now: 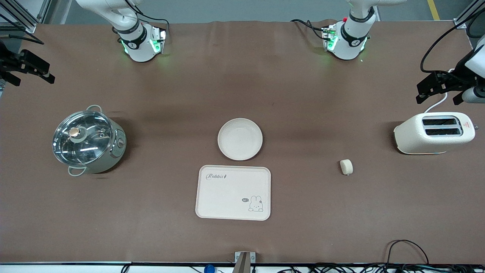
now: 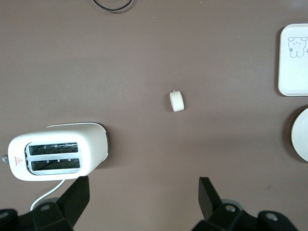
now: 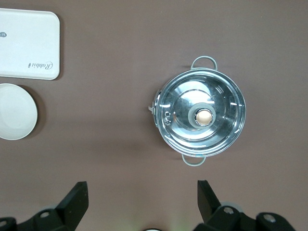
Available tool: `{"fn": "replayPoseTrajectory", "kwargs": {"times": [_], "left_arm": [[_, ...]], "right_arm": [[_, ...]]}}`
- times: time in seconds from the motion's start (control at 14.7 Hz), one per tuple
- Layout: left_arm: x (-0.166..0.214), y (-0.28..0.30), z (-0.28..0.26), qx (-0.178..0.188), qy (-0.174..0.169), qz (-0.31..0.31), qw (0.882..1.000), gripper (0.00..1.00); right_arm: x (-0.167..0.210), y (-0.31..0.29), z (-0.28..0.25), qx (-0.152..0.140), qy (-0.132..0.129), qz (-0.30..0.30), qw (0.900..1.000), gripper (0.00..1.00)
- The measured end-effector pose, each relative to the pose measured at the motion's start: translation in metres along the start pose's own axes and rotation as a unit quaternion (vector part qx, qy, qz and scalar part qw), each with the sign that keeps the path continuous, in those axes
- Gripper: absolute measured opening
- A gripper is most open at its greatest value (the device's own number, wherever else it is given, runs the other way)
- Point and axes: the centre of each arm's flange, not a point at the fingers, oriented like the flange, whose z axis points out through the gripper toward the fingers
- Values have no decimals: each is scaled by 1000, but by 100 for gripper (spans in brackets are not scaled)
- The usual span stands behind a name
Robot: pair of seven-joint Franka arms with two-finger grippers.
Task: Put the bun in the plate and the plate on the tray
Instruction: 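Grasp the cream bun with the left gripper while the right gripper moves out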
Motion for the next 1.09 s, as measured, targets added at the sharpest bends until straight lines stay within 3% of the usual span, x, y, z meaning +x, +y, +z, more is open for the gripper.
{"fn": "replayPoseTrajectory", "kwargs": {"times": [0.41,0.54,0.75,1.09], "left_arm": [[-1,5,0,0,-6,4,1000,100],[-1,4,18,0,-35,4,999,100],[21,8,93,-1,-77,2,997,100],[76,60,292,-10,-75,-36,996,100]], "right_arm": [[1,0,0,-1,3,0,1000,100],[1,-1,1,-1,4,-1,1000,100],[3,-4,2,-2,9,-4,1000,100],[21,-18,27,-3,1,-16,1000,100]]}}
